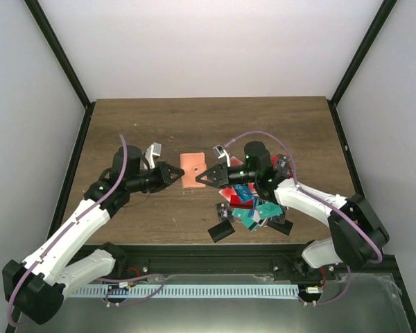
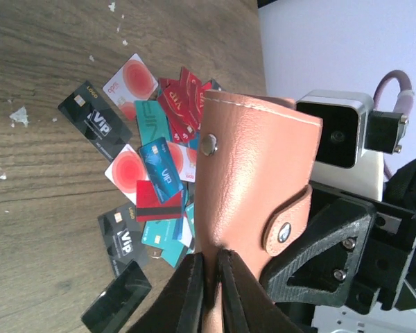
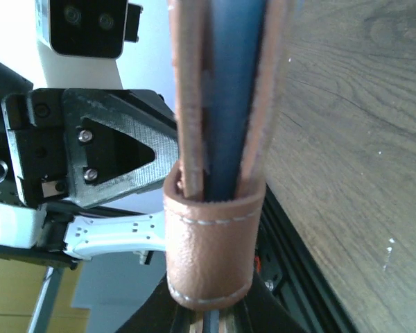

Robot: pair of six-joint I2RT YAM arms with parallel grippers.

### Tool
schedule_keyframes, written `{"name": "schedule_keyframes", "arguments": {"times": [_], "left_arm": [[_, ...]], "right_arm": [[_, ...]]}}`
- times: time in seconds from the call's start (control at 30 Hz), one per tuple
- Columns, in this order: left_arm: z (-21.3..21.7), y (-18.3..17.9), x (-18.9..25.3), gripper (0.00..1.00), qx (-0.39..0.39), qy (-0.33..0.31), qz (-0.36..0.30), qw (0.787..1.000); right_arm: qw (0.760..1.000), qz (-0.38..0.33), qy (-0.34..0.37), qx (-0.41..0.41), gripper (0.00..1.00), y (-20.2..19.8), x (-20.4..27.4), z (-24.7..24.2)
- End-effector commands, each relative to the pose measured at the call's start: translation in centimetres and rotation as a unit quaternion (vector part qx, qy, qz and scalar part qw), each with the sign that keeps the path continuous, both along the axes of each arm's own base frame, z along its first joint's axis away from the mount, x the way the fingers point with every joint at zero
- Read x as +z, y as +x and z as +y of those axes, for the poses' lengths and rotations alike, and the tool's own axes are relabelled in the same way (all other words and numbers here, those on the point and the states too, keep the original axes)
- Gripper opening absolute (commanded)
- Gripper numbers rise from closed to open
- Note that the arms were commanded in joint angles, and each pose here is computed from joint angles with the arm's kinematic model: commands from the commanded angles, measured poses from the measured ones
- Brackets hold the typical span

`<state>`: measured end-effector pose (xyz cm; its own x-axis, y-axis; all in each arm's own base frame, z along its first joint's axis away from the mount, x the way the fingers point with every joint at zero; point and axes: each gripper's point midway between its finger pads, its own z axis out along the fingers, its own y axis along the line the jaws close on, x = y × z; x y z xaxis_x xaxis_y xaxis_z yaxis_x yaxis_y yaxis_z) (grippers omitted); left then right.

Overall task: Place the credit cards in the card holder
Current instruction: Open the card holder at the center of the board.

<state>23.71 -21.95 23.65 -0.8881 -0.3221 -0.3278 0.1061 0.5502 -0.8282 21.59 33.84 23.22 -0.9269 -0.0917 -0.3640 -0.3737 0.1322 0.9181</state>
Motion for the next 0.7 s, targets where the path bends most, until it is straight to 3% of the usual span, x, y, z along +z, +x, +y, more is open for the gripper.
{"name": "schedule_keyframes", "arguments": {"times": [0.0, 0.1, 0.2, 0.4, 0.67], "left_arm": [[-0.2, 0.5, 3.3, 0.21, -0.005, -0.005, -0.045, 0.999], [0.9, 0.7, 5.2, 0.53, 0.006, 0.03, -0.078, 0.996], [1.6, 0.3, 7.2, 0.73, 0.003, 0.044, -0.118, 0.992], [0.7, -2.4, 10.9, 0.76, -0.063, -0.017, -0.197, 0.978], [0.2, -5.5, 15.4, 0.72, -0.104, -0.121, -0.269, 0.95]], "right_arm": [[0.998, -0.038, 0.038, 0.027, 0.01, -0.2, 3.8, 0.4], [0.997, -0.052, 0.052, 0.036, 0.01, -0.2, 5.5, 0.3], [0.994, -0.071, 0.072, 0.051, 0.01, -0.5, 7.6, -0.1], [0.98, -0.126, 0.125, 0.094, 0.01, -2.3, 11.6, -1.5], [0.962, -0.166, 0.168, 0.14, 0.01, -4.6, 14.9, -2.7]]}}
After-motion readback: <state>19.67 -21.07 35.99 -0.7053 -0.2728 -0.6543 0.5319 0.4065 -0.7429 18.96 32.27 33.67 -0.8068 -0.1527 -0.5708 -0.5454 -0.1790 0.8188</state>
